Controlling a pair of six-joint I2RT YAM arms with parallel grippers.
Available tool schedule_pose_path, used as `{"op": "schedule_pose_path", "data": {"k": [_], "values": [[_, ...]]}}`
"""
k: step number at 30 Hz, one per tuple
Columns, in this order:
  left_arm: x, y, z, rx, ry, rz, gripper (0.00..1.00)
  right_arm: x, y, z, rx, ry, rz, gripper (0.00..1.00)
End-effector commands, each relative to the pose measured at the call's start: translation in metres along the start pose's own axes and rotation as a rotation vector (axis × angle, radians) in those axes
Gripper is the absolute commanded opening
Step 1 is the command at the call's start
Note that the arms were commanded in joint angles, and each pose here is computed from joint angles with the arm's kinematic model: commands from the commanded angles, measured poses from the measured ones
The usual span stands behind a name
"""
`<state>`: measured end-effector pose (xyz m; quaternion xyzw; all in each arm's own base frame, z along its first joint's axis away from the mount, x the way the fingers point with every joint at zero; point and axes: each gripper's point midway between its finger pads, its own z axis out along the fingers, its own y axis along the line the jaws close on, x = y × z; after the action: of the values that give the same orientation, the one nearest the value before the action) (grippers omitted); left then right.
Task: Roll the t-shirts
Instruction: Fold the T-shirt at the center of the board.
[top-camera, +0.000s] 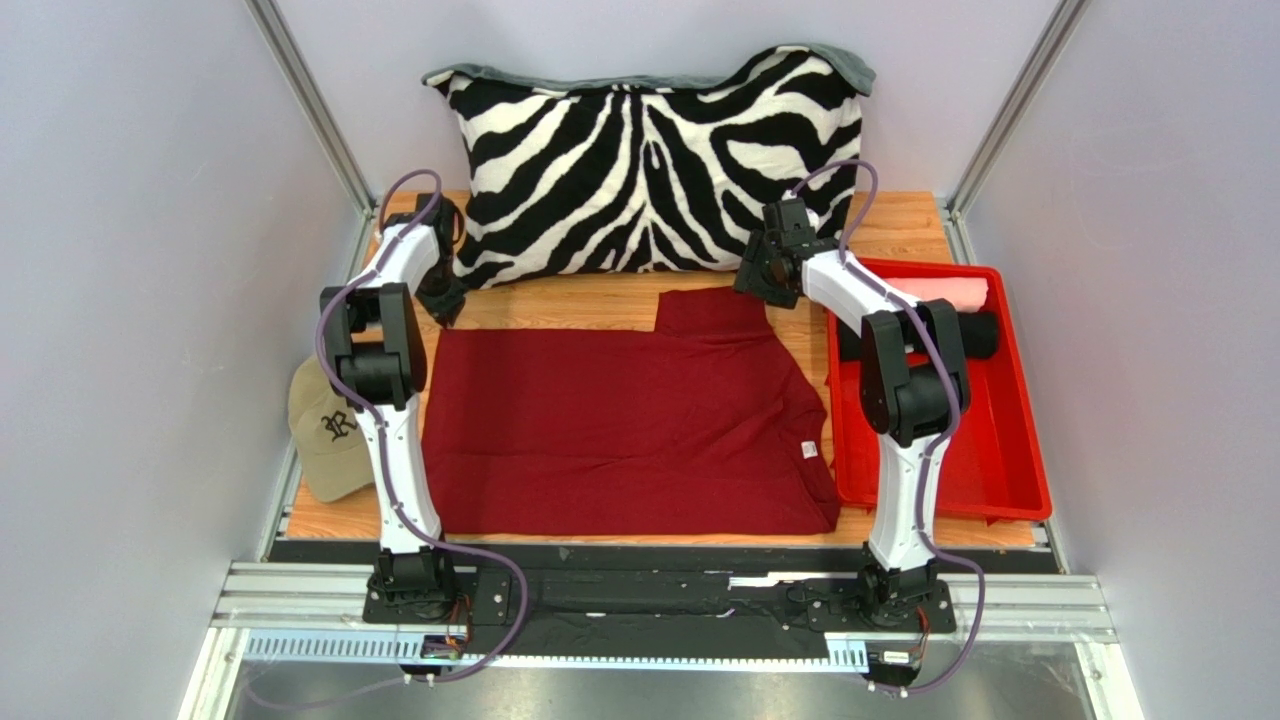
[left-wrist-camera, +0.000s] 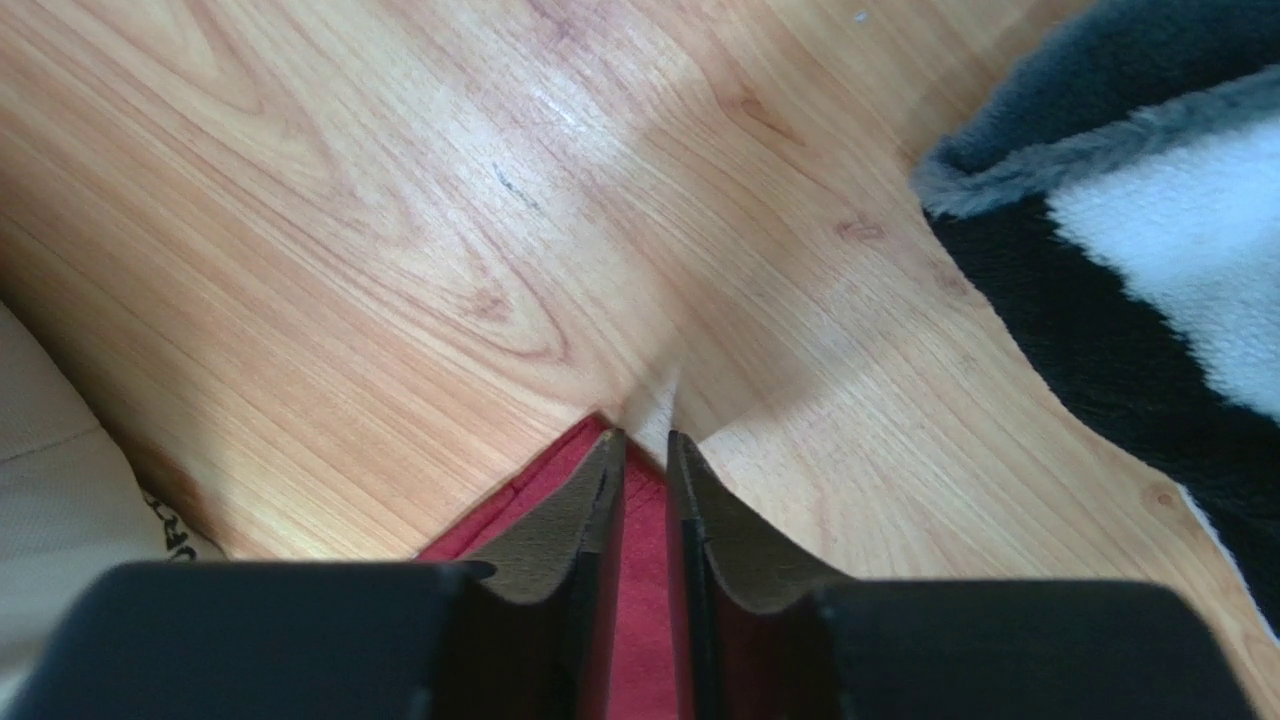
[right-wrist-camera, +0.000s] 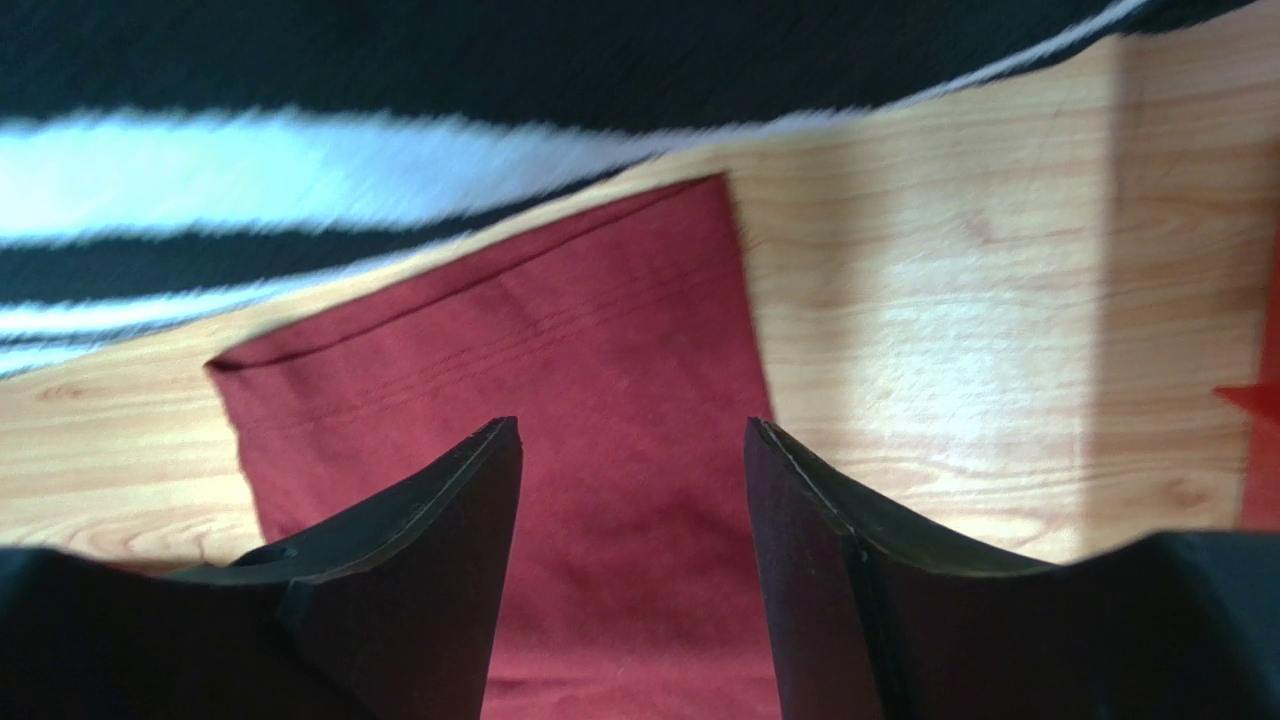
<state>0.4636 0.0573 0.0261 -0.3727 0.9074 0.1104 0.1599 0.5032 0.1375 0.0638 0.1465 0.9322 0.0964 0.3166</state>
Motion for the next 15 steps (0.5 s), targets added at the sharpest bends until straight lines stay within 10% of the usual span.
{"op": "schedule_pose_path", "data": {"k": [1,5,15], "values": [[0.002,0.004,-0.001,-0.013,0.031,0.009,0.18,-0.021,-0.003,0.005,-0.011,-0.030,0.002,0.61],[0.003,0.003,-0.001,-0.007,0.033,0.011,0.00,-0.023,-0.009,0.015,-0.006,-0.013,0.008,0.63],[0.003,-0.005,-0.004,0.042,0.029,0.009,0.00,-0.015,-0.007,0.048,0.001,0.047,0.056,0.59]]}}
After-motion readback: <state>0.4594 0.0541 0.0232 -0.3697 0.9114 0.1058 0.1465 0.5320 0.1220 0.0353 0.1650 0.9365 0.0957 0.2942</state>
